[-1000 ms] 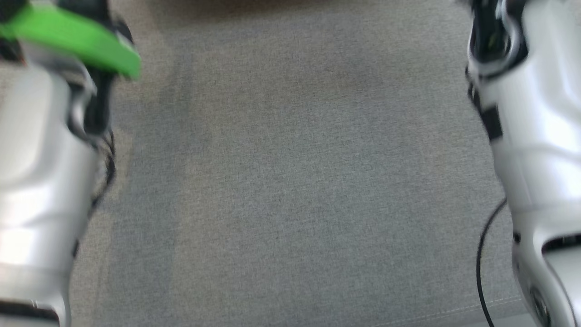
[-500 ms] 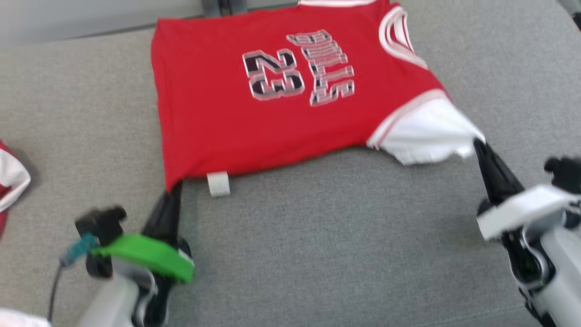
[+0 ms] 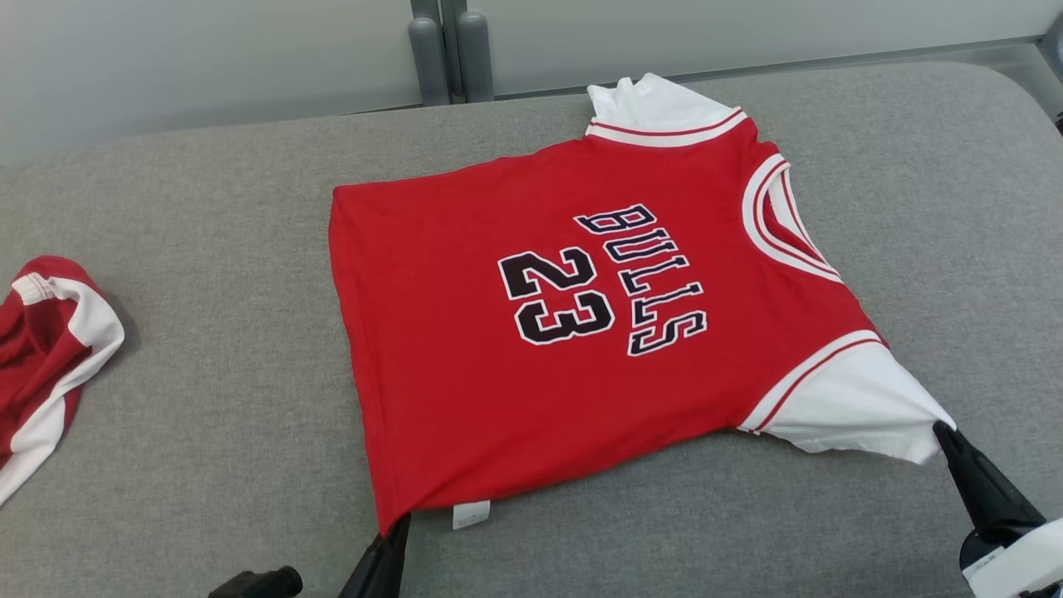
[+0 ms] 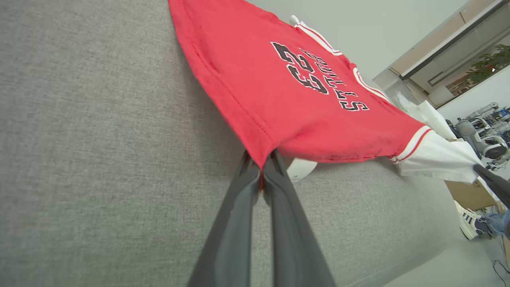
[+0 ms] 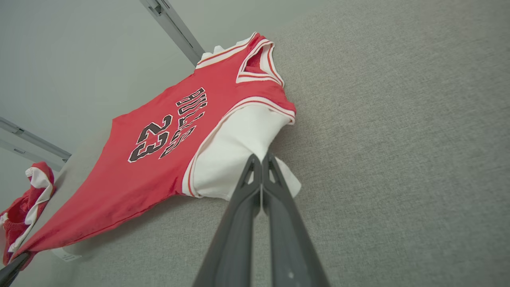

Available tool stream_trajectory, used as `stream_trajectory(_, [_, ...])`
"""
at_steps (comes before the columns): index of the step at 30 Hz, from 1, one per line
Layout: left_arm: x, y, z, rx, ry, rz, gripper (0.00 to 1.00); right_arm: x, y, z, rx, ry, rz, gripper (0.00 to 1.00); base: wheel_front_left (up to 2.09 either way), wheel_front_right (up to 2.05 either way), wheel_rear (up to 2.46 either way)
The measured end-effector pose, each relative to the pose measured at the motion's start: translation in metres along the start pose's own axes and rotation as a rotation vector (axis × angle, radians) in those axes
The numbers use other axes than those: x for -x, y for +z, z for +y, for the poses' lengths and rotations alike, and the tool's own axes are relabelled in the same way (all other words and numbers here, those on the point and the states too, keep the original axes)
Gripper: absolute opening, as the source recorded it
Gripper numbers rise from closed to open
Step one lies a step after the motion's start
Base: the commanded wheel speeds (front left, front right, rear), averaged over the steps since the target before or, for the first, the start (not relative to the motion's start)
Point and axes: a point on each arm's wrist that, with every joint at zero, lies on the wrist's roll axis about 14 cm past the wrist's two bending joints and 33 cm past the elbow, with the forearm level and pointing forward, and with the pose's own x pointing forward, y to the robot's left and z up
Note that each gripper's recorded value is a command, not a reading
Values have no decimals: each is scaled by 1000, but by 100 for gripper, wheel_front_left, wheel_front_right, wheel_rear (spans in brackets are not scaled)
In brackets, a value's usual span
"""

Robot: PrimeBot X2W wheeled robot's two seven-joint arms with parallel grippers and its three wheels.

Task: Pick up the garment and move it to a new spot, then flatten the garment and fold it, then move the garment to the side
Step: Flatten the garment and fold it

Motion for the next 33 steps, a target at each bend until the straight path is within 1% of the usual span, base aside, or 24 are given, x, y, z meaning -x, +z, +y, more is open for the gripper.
stream_trajectory(2, [-2,9,-6,9,-17,-15,0,-3,10,4,-2,13,-18,0,0,0,0])
stream_trajectory(4, [-4,15,-7,-12,-29,-4,0,-8,13,10,-3,32,-8,0,0,0,0])
stream_trajectory(7, [-16,33,-15,-21,-61,-19,0,-26,25,25,-66,68,-20,0,0,0,0])
stream_trajectory(9, [-25,43,-20,-39,-82,-15,0,-38,31,26,-80,69,-8,0,0,0,0])
stream_trajectory(11, [-32,49,-20,-55,-92,-3,0,-48,30,27,-85,69,24,0,0,0,0])
stream_trajectory(16, [-49,61,-20,-72,-97,13,0,-81,37,31,-79,67,41,0,0,0,0])
stream_trajectory(21, [-64,62,-4,-89,-57,63,0,-111,45,34,-77,62,47,0,0,0,0])
stream_trajectory(28, [-85,57,12,-97,-24,125,0,-157,49,39,1,52,85,0,0,0,0])
stream_trajectory(29, [-92,59,18,-112,-17,136,0,-170,52,33,35,31,92,0,0,0,0])
stream_trajectory(33, [-103,63,24,-133,-20,143,0,-194,45,32,108,19,135,0,0,0,0])
